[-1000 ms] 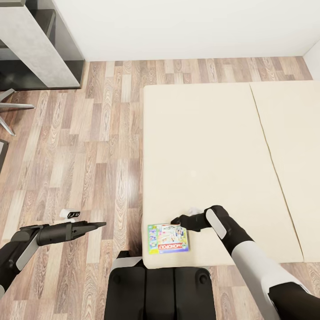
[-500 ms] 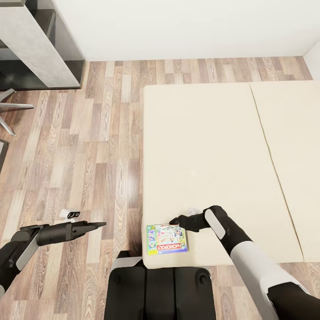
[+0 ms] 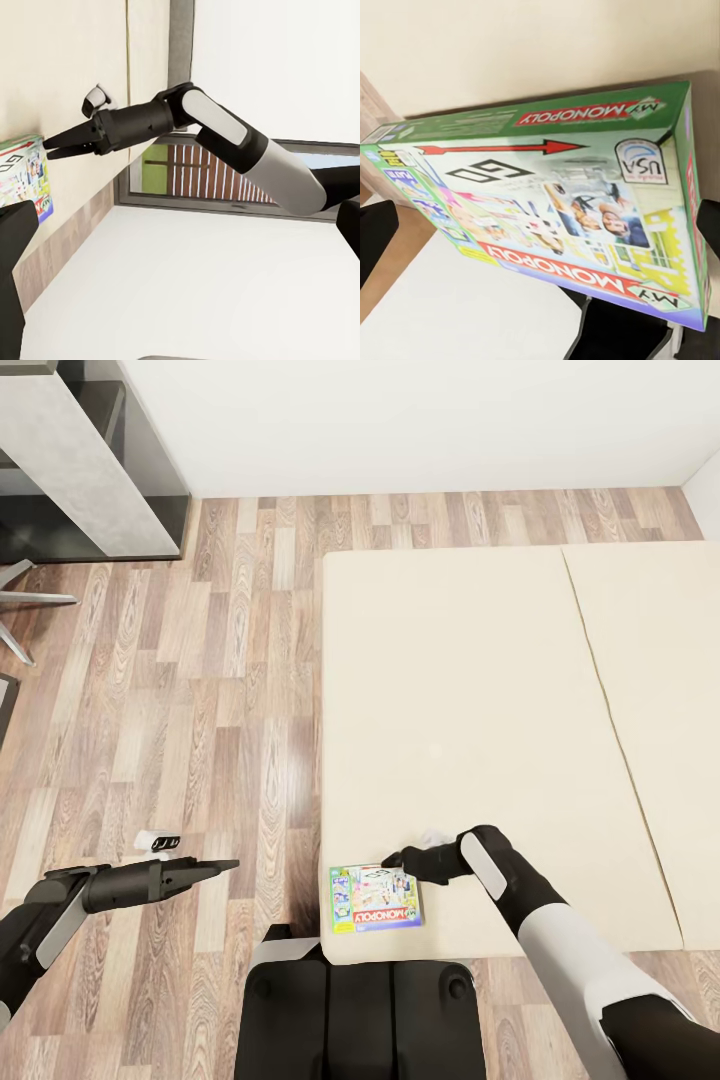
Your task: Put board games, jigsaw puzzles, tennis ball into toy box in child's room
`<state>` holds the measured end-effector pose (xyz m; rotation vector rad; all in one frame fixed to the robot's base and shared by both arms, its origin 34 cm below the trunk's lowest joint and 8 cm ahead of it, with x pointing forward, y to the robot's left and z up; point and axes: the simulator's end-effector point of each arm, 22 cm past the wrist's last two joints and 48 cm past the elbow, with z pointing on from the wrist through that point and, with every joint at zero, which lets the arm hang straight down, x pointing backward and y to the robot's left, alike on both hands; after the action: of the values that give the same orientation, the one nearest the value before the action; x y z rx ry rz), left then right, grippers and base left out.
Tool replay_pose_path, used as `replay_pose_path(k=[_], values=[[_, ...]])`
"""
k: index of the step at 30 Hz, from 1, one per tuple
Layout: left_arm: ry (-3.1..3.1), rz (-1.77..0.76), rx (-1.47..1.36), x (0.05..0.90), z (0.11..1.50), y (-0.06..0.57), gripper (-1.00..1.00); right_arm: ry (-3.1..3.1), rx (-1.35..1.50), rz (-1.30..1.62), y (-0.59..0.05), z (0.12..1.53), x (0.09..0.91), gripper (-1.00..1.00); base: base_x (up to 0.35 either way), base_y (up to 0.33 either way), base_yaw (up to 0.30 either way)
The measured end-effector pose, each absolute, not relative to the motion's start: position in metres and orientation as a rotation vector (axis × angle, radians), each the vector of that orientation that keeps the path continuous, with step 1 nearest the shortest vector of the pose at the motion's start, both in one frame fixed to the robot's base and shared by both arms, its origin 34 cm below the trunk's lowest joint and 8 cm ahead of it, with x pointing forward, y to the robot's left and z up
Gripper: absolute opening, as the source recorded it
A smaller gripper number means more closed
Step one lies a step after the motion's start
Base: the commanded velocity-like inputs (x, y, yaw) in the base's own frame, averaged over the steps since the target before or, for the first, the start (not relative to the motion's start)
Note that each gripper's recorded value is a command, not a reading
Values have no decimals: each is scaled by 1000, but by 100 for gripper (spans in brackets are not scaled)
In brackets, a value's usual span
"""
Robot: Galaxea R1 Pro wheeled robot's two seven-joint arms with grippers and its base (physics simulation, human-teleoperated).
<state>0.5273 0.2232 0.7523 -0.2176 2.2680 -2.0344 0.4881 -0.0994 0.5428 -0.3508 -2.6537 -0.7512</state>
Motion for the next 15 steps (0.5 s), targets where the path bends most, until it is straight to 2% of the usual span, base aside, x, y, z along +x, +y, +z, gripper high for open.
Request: replay_pose_path(k=[15], values=[[2268, -2034, -217, 527, 752, 223, 100, -2650, -360, -758, -98, 543, 488, 100, 0, 0, 0]])
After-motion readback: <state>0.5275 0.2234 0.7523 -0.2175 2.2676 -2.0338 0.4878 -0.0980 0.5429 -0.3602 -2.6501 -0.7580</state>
